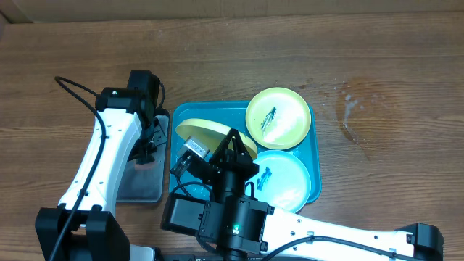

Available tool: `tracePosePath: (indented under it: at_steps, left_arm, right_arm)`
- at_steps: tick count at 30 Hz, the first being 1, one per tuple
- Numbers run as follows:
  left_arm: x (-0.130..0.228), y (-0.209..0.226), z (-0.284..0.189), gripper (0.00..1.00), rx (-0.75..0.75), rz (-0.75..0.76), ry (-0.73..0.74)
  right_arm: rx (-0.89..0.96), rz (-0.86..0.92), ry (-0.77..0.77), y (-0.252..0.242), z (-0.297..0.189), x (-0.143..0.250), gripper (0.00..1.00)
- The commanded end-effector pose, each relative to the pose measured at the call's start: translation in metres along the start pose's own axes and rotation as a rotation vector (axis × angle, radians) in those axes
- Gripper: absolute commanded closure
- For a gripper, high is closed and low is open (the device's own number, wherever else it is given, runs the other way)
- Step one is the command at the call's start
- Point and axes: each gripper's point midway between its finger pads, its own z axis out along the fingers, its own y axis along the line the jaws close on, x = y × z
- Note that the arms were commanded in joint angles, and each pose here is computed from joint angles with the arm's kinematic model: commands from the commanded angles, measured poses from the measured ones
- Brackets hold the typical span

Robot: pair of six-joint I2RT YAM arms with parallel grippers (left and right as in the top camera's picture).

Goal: Clean dirty plates on tray and stack at the side

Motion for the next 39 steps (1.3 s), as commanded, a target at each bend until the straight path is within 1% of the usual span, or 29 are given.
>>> tracePosePath:
  at_steps: [1,16,22,24,27,28,30,31,32,33,34,35,36,38,39]
  left_arm:
    - [0.001,0.001,-0.003,0.96,0.01,0.014,-0.007]
    - [0.001,0.0,-0.003,0.96,0.016,0.018,-0.004]
    - [0.001,0.0,-0.003,0.96,0.016,0.018,-0.003]
    - [0.001,0.0,-0.003,0.96,0.016,0.018,-0.004]
    - [0.001,-0.001,-0.003,0.96,0.019,0.017,-0.006]
    - [0.001,-0.001,-0.003,0.96,0.022,0.017,-0.003]
    - [0.002,-0.002,-0.003,0.96,0.026,0.022,0.003]
    - [0.003,-0.001,-0.003,0.96,0.025,0.027,0.004]
    - [0.003,-0.001,-0.003,0.96,0.025,0.027,0.004]
    - [0.002,-0.002,-0.003,0.96,0.027,0.026,0.001]
    - [0.001,-0.003,-0.003,0.96,0.03,0.024,-0.004]
    - [0.0,-0.004,-0.003,0.96,0.038,0.023,-0.005]
    - [0.0,-0.005,-0.003,0.96,0.044,0.022,-0.005]
    - [0.002,-0.007,-0.003,0.96,0.052,0.024,0.004]
    - [0.002,-0.006,-0.003,0.96,0.052,0.028,0.006]
  right_arm:
    - [0.058,0.037,-0.02,-0.023,-0.005,-0.006,0.96]
    - [0.097,0.036,-0.024,-0.029,-0.005,-0.007,0.96]
    - [0.167,0.022,-0.031,-0.041,-0.007,-0.012,0.96]
    - [0.155,0.035,-0.034,-0.039,-0.007,-0.014,0.96]
    - [-0.097,0.053,0.035,-0.001,0.02,-0.003,0.96]
    - [-0.091,0.058,0.073,-0.004,0.031,0.006,0.96]
    - [0.075,0.082,0.1,-0.033,0.034,0.017,0.96]
    - [0.119,0.103,0.097,-0.041,0.033,0.018,0.96]
    - [0.083,0.115,0.1,-0.036,0.034,0.018,0.96]
    - [-0.005,0.139,0.125,-0.022,0.041,0.021,0.96]
    - [-0.091,0.158,0.165,-0.008,0.053,0.027,0.96]
    - [-0.124,0.159,0.209,-0.003,0.063,0.036,0.96]
    - [-0.093,0.168,0.252,-0.009,0.069,0.048,0.96]
    - [-0.007,0.197,0.277,-0.025,0.067,0.06,0.96]
    - [0.004,0.214,0.277,-0.027,0.064,0.062,0.96]
